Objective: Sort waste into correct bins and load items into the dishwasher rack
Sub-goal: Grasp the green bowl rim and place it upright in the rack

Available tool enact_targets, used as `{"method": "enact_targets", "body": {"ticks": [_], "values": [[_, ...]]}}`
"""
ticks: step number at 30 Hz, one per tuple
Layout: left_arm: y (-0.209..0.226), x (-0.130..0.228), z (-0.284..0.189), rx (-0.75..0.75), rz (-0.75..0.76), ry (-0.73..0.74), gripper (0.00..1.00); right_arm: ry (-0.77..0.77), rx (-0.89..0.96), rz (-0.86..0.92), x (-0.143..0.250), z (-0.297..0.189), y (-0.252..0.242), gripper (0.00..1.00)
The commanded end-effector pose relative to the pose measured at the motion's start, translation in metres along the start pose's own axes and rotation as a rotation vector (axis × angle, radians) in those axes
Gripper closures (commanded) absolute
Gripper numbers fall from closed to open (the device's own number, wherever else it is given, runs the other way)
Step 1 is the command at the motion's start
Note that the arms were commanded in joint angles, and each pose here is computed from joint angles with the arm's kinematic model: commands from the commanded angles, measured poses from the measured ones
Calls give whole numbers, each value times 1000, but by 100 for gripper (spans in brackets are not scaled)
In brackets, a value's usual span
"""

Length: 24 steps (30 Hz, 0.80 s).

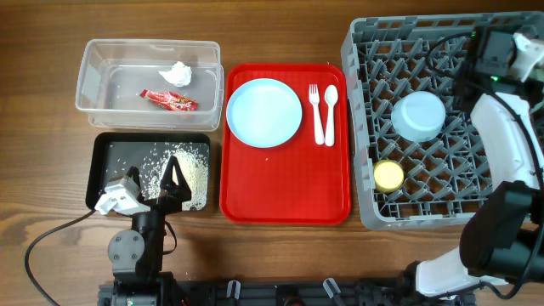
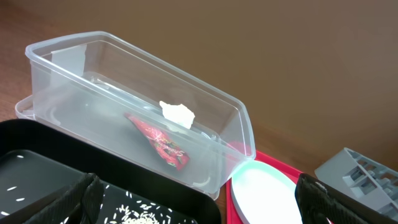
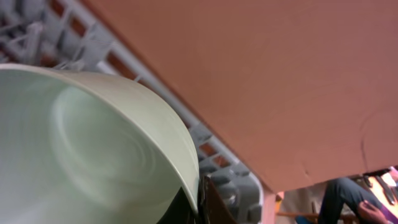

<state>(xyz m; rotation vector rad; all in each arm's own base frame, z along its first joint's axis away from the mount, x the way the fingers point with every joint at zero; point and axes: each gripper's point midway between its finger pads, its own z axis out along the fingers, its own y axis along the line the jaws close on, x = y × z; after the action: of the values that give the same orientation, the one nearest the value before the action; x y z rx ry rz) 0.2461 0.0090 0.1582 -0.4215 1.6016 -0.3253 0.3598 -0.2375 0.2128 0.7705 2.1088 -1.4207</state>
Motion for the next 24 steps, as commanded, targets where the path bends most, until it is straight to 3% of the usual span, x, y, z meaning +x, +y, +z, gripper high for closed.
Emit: {"method": "enact_targets", "body": {"ticks": [1,24], "values": [[0,1,0,5,4,-1,0,3,56,-65,-6,13,-16,96],[0,1,0,5,4,-1,0,35,73,-147,-1,43,-14,96]]}}
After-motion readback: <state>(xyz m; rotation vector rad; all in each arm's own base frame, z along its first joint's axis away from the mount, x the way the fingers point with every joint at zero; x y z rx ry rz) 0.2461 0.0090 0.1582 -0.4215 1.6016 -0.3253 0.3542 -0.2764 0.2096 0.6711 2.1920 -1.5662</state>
